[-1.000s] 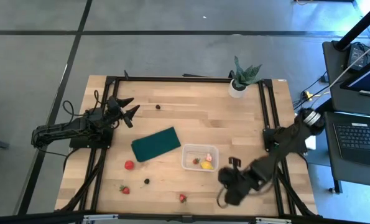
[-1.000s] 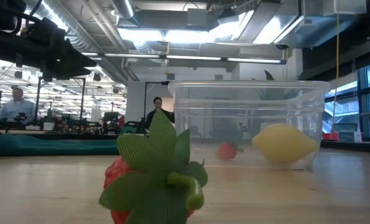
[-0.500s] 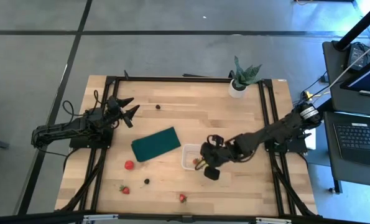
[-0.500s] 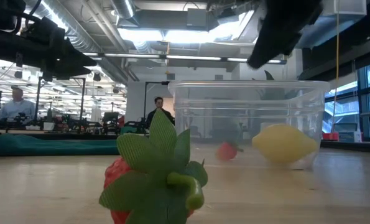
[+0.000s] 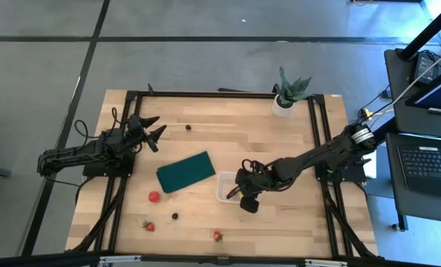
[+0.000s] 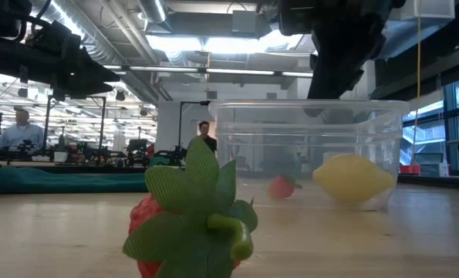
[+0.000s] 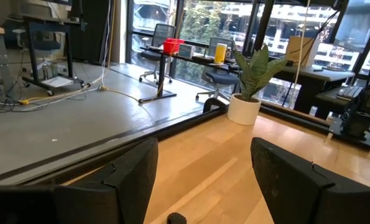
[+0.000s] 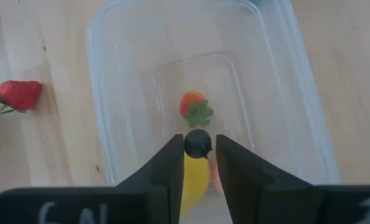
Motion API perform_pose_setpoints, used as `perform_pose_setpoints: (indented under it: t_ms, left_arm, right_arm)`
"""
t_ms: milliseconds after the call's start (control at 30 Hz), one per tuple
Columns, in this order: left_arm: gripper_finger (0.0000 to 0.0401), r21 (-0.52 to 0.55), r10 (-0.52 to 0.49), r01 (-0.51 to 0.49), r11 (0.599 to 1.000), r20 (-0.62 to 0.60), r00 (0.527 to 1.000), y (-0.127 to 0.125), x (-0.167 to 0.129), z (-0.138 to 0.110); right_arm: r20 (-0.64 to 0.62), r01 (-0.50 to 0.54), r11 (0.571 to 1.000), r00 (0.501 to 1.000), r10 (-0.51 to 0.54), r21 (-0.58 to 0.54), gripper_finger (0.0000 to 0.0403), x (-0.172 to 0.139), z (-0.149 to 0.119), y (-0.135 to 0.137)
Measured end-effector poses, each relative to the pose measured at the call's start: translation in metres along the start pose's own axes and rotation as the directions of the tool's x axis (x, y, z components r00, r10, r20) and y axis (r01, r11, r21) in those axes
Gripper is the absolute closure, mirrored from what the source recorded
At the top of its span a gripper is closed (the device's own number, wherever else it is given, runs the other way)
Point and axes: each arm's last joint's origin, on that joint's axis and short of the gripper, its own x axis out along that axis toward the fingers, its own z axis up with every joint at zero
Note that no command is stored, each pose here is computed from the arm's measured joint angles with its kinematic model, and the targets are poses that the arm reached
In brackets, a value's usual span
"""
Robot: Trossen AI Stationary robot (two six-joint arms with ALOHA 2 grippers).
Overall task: Pick and placing Produce into tupperware
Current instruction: Put the blueberry into the transparent bin, then put the blackberry into the transparent bin
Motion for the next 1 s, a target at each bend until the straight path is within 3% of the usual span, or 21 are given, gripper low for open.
perform_pose_setpoints:
  t_ms: [267, 567, 700, 833, 1000]
  left_arm:
    - [0.0151, -0.001, -0.001, 0.001, 1.0, 0.001, 1.0, 0.0, 0.0, 0.0]
    - [0.0151, -0.001, 0.0, 0.0, 1.0, 0.001, 1.0, 0.0, 0.0, 0.0]
    - [0.0151, -0.024, 0.0, 0.0, 1.0, 0.002, 1.0, 0.0, 0.0, 0.0]
    - [0.0151, -0.055, -0.002, 0.002, 0.998, 0.01, 1.0, 0.0, 0.0, 0.001]
    - [0.0151, -0.052, -0.001, 0.002, 0.999, 0.008, 1.0, 0.0, 0.0, 0.001]
  right_arm:
    - [0.003, -0.002, 1.0, 1.0, 0.002, -0.012, 0.0265, 0.0, 0.0, 0.0]
    - [-0.012, -0.022, 1.0, 1.0, 0.022, -0.002, 0.015, 0.001, 0.004, -0.006]
    - [-0.02, 0.003, 1.0, 1.0, -0.002, 0.018, 0.0118, -0.009, 0.018, -0.011]
    - [0.157, 0.07, 0.997, 0.985, -0.068, -0.009, 0.011, -0.048, 0.051, -0.012]
    - [0.45, 0.263, 0.96, 0.871, -0.195, -0.092, 0.0113, -0.119, 0.077, -0.017]
